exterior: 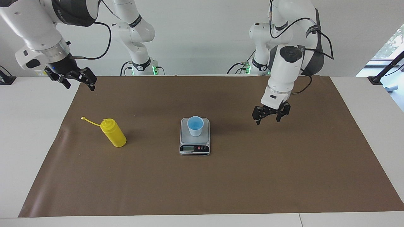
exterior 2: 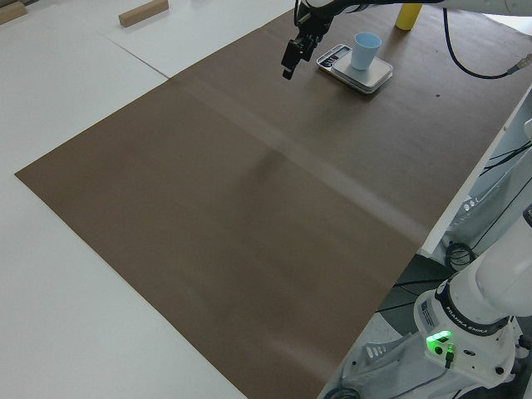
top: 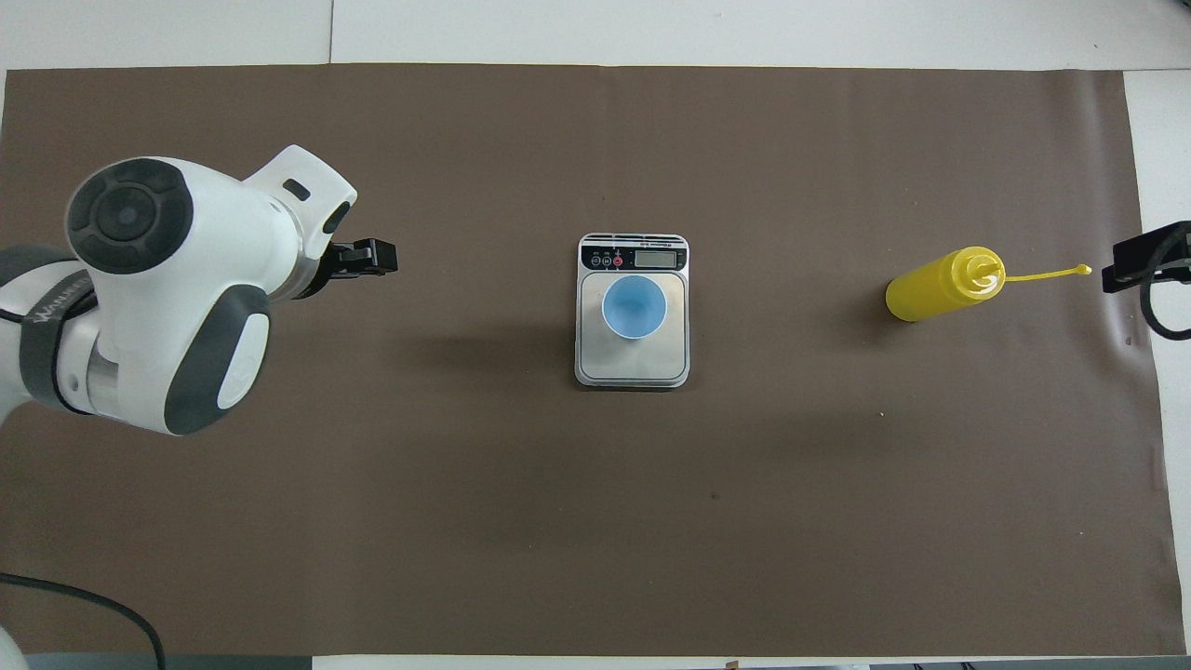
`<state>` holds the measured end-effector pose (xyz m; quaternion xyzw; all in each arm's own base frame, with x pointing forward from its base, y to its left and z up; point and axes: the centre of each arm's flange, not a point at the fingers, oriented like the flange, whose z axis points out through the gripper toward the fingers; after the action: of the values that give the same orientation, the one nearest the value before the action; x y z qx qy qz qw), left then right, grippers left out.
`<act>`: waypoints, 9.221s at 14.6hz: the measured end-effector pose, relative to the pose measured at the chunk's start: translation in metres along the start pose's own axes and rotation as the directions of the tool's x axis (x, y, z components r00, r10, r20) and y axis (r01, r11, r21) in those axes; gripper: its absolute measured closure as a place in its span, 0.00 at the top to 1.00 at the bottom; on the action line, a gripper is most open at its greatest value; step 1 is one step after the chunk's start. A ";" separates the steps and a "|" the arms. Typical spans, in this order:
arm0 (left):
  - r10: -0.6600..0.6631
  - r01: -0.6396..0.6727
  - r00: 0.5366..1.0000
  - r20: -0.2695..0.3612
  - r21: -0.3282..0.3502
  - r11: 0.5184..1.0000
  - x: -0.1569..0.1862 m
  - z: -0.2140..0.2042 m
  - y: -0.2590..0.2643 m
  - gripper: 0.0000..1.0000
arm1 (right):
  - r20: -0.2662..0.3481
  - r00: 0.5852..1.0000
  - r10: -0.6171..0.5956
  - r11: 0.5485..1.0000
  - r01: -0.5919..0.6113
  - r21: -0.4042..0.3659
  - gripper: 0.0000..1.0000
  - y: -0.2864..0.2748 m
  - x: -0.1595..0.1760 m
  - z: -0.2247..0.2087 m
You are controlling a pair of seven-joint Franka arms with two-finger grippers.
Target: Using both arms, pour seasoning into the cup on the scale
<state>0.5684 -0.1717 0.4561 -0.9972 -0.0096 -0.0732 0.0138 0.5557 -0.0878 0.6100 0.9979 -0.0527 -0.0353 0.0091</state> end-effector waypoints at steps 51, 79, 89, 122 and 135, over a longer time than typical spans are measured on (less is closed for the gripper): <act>0.092 -0.083 0.978 0.189 -0.052 0.995 0.000 -0.161 -0.140 1.00 | 0.858 -0.121 0.500 0.050 -0.985 -0.168 1.00 0.197 0.091 0.280; 0.092 -0.083 0.978 0.189 -0.052 0.995 0.000 -0.161 -0.141 1.00 | 0.946 -0.005 0.325 0.036 -0.999 -0.017 1.00 0.083 0.089 0.370; 0.092 -0.083 0.978 0.189 -0.052 0.995 0.000 -0.161 -0.141 1.00 | 0.945 -0.009 0.327 0.010 -1.000 -0.013 1.00 0.069 0.076 0.376; 0.092 -0.083 0.978 0.189 -0.052 0.995 0.000 -0.161 -0.141 1.00 | 0.571 -0.031 0.820 -0.051 -0.999 0.019 0.61 -0.207 0.077 0.228; 0.092 -0.083 0.978 0.189 -0.052 0.995 0.000 -0.161 -0.141 1.00 | 0.131 0.087 0.987 0.071 -0.990 0.123 0.61 -0.281 0.050 0.204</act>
<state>0.5417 -0.0359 0.6192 -0.9991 0.0346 0.0234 -0.0060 0.6204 0.1830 0.3967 0.6953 -0.7159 -0.0213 -0.0599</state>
